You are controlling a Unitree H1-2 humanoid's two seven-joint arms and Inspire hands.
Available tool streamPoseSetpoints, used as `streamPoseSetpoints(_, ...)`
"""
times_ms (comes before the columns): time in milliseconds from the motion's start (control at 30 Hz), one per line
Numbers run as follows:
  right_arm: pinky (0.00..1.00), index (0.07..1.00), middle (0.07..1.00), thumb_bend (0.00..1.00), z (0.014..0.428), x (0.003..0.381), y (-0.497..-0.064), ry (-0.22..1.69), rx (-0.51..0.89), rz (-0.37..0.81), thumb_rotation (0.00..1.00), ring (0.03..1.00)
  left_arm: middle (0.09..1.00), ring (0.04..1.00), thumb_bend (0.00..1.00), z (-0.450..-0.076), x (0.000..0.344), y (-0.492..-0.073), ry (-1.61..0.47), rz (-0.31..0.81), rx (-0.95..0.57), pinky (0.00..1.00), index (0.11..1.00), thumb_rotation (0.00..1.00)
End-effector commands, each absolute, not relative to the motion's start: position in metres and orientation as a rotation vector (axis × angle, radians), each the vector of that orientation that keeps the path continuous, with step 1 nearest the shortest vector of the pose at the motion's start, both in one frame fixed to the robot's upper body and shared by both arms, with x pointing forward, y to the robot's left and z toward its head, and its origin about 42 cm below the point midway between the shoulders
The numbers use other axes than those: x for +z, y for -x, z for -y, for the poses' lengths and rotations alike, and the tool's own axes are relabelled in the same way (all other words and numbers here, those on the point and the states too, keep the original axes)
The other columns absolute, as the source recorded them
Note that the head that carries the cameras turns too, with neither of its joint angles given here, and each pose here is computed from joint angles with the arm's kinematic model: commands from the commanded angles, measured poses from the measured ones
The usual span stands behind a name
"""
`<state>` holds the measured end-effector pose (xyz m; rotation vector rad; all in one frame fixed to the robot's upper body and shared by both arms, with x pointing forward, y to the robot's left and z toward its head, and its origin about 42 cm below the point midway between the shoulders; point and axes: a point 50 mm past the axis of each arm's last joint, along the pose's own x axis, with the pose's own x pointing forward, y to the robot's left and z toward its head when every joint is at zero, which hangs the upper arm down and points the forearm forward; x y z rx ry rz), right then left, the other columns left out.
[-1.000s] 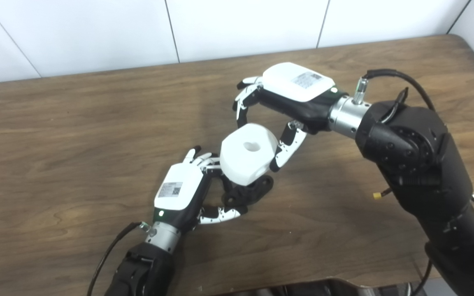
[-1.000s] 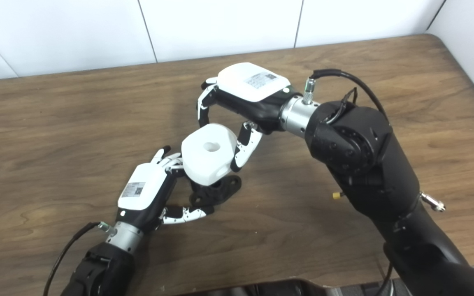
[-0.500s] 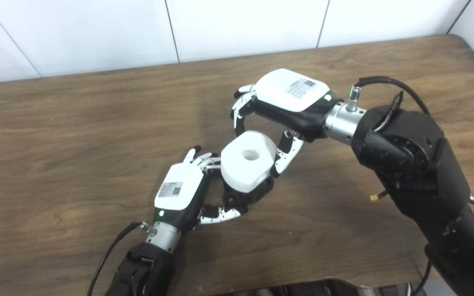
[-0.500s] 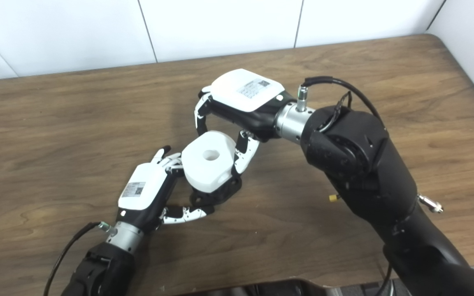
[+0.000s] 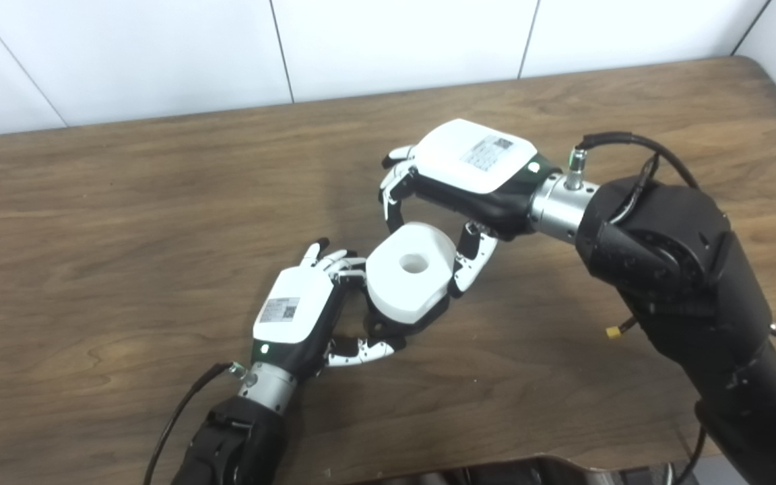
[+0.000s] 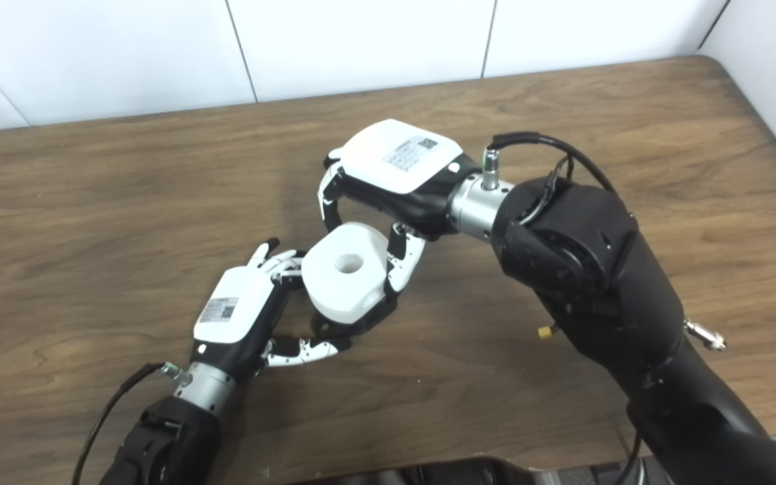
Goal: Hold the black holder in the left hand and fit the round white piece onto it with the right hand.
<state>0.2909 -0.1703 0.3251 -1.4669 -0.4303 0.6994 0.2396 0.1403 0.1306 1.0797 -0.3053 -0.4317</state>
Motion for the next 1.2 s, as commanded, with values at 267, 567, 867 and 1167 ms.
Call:
streamPoseSetpoints(267,0.83,0.482,0.764,0.53,0.169,0.338,-0.289,1.487,0.657,0.49,0.14,0.895,0.782,0.864,0.52,-0.142,0.132,-0.24,-1.111,0.295,-0.45,1.0,0.486,0.05)
streamPoseSetpoints(567,0.85,0.483,0.773,0.53,0.169,0.332,-0.289,1.478,0.656,0.482,0.14,0.909,0.783,0.866,0.52,-0.142,0.133,-0.24,-1.117,0.294,-0.452,1.0,0.486,0.05)
streamPoseSetpoints(867,0.86,0.483,0.779,0.52,0.166,0.329,-0.285,1.478,0.661,0.484,0.14,0.909,0.784,0.867,0.52,-0.142,0.135,-0.239,-1.115,0.295,-0.455,1.0,0.487,0.05)
streamPoseSetpoints(1167,0.86,0.484,0.783,0.53,0.162,0.323,-0.285,1.492,0.666,0.484,0.14,0.916,0.782,0.869,0.52,-0.142,0.135,-0.24,-1.113,0.294,-0.452,1.0,0.486,0.05)
